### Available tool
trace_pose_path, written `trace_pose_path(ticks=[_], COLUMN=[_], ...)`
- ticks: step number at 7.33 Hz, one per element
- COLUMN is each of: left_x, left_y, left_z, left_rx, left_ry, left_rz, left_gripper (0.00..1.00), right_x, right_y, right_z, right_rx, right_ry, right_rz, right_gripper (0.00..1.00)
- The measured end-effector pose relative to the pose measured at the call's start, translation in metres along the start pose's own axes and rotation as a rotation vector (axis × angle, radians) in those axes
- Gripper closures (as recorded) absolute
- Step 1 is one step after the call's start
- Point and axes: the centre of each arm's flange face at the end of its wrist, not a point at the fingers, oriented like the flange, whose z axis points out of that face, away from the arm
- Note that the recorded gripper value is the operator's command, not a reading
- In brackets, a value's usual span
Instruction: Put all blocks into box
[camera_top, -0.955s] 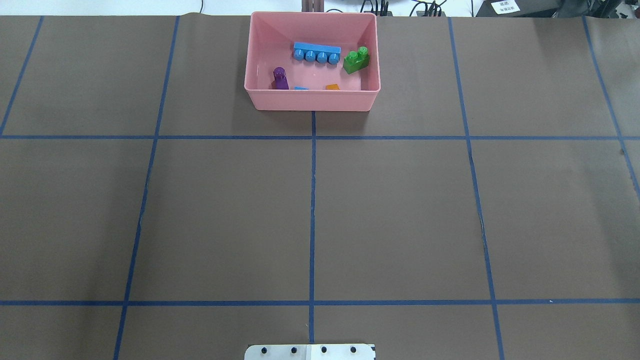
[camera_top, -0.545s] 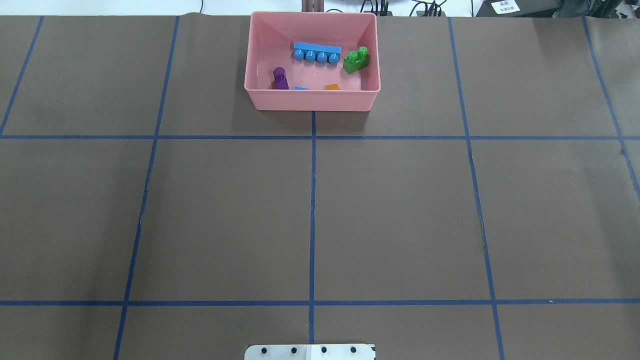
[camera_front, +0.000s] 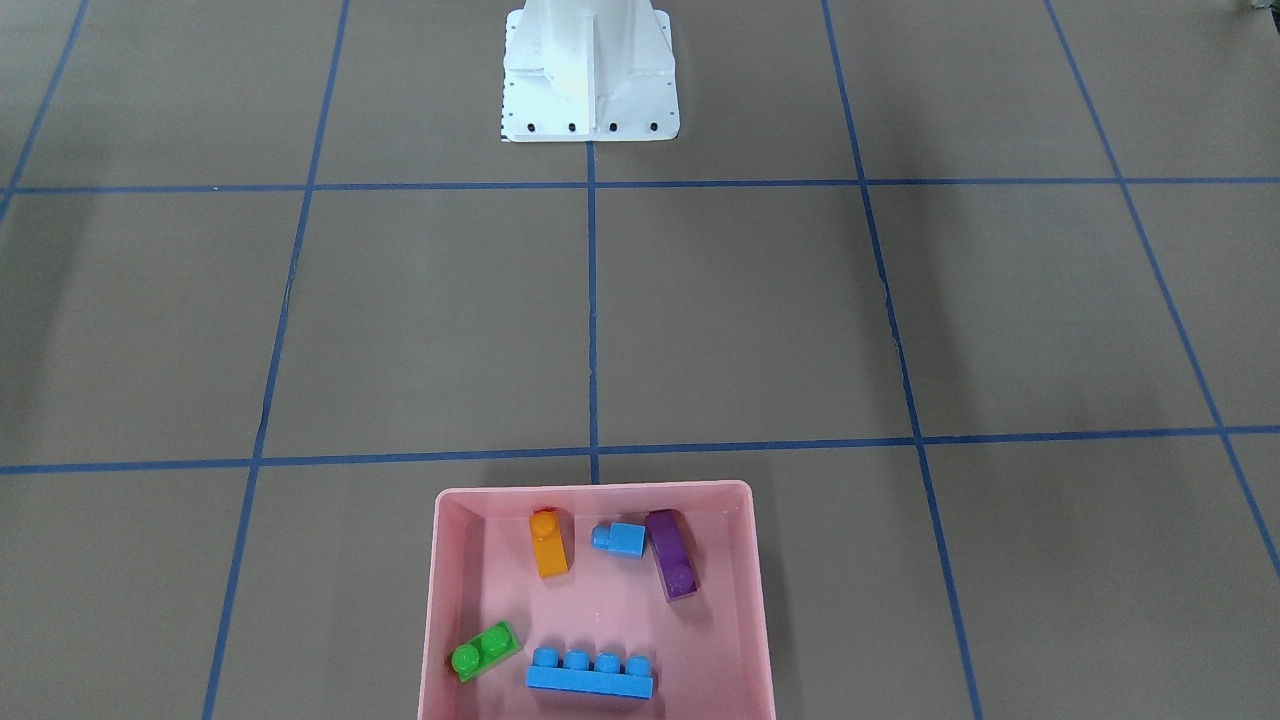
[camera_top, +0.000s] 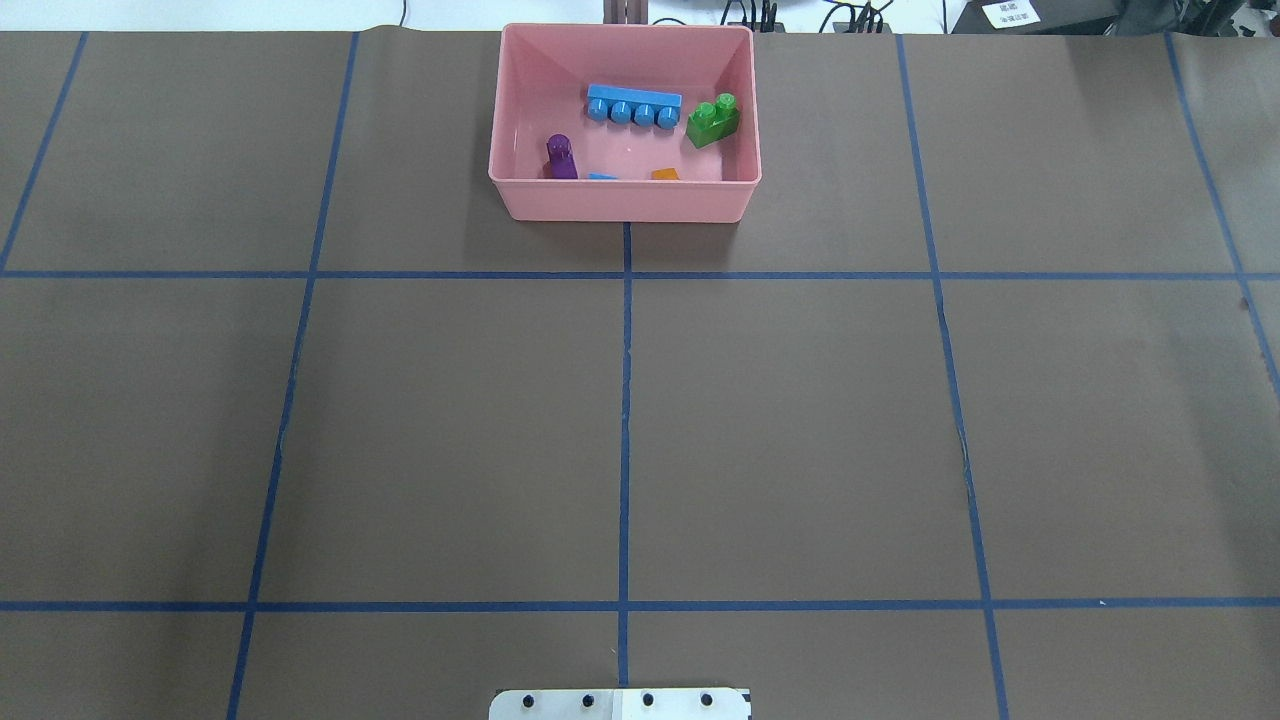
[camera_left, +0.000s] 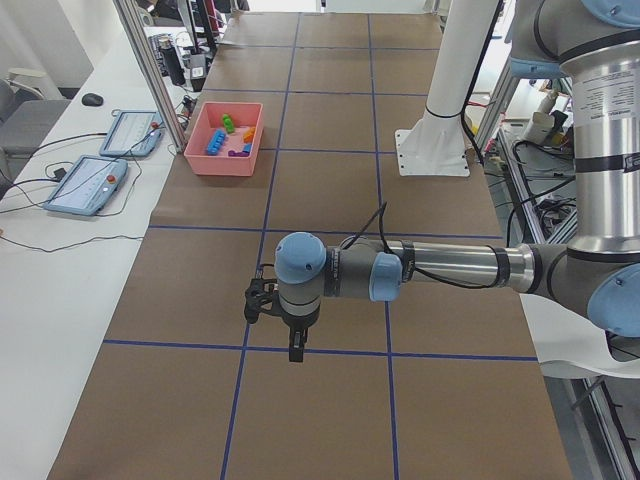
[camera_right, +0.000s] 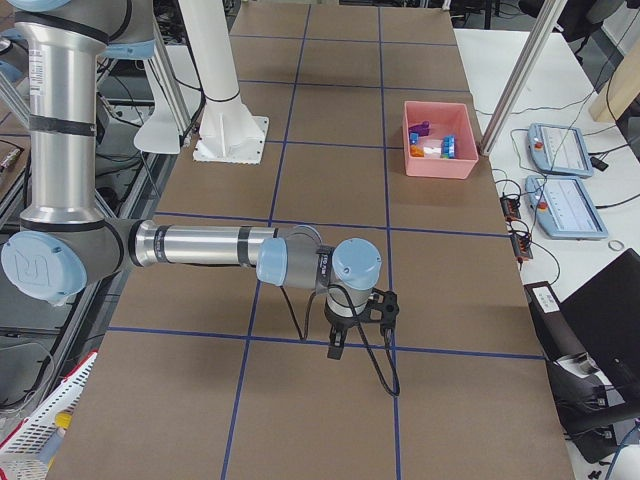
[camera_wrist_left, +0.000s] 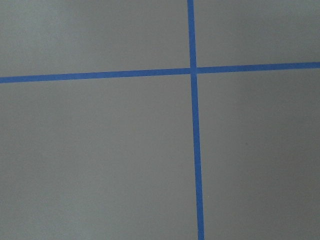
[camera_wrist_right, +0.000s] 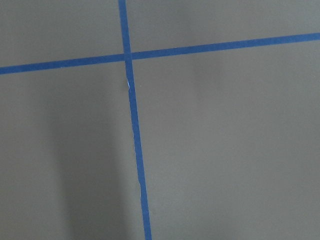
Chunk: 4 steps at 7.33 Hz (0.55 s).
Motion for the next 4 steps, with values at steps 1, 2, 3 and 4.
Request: trace_pose_path(ticks=[1, 2, 3, 4], left_x=[-0.0001, -0.0002, -0.0002, -0.0004], left_y=[0.0, 0.0, -0.0002, -0.0003], left_z=[0.0001, 0.0003, 0.0003, 0.0005], left_rx=[0.0, 0.0, 0.0, 0.0], left_ry=[0.0, 0.0, 0.0, 0.0], left_rz=[0.0, 0.0, 0.001, 0.0], left_gripper=[0.0, 0.0, 0.0, 0.0], right_x=[-0.0003, -0.0007, -0.0008, -0.0009], right_y=[-0.0004, -0.0007, -0.0009, -0.001], right_z=[-0.0002, -0.0002, -0.0003, -0.0003], right_rx=[0.001, 0.001, 0.0, 0.0], right_ry=[0.0, 0.0, 0.0, 0.0], right_rz=[-0.001, -0.001, 0.0, 0.0], right_gripper=[0.0, 0.0, 0.0, 0.0])
